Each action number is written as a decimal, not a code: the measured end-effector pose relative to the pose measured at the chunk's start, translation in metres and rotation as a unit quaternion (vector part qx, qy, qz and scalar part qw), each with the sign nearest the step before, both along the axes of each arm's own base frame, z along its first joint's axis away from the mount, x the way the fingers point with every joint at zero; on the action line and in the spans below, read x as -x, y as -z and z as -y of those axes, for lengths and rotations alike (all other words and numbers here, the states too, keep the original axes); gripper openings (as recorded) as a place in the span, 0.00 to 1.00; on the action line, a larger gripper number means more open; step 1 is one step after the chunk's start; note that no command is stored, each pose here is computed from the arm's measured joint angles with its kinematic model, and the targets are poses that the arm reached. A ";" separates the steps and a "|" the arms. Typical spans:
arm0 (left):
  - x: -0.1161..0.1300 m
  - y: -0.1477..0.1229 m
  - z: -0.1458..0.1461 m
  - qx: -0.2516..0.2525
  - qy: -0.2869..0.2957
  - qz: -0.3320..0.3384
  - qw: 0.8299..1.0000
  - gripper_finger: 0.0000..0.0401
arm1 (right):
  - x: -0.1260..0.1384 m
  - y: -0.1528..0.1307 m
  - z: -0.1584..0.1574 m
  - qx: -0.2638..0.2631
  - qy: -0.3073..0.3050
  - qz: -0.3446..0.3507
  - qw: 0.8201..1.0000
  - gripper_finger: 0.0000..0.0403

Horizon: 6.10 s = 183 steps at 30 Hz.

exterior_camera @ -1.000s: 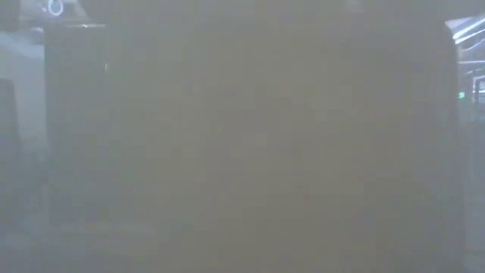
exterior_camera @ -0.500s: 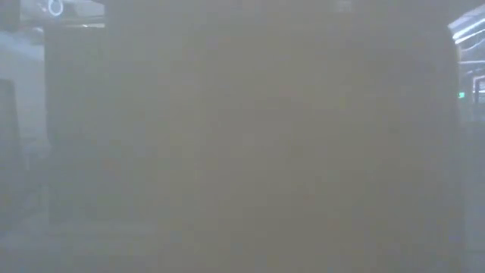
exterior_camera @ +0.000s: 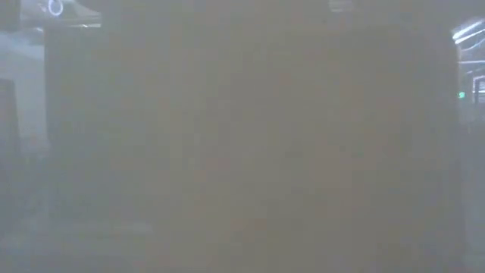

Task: Sort blocks by size
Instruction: Put the small red game piece into the black bin, then put the brown block into the gray bin

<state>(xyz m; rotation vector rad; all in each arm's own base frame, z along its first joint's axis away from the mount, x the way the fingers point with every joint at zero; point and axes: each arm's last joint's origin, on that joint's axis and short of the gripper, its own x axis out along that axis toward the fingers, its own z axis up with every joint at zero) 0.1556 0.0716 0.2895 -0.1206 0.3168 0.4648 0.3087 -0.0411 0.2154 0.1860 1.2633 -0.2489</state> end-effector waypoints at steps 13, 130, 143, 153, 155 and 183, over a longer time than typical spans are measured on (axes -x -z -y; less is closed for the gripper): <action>0.000 0.000 0.000 0.000 0.000 0.000 1.000 0.49 | -0.032 0.066 -0.024 -0.038 -0.077 -0.047 0.995 0.78; -0.024 0.106 0.061 0.213 0.053 -0.651 0.726 0.49 | 0.026 -0.048 -0.102 -0.026 0.354 0.068 0.932 0.33; -0.019 0.133 0.066 0.193 0.130 -0.674 0.701 0.49 | 0.028 -0.048 -0.111 -0.033 0.378 0.080 0.922 0.33; -0.016 0.146 0.067 0.199 0.140 -0.678 0.694 0.49 | 0.026 -0.049 -0.112 -0.038 0.381 0.094 0.919 0.33; -0.017 0.149 0.067 0.200 0.139 -0.683 0.689 0.49 | 0.025 -0.049 -0.112 -0.039 0.383 0.095 0.918 0.33; -0.053 0.134 0.075 0.240 -0.041 -0.626 0.741 0.27 | 0.040 -0.048 -0.148 -0.016 0.252 0.064 0.965 0.28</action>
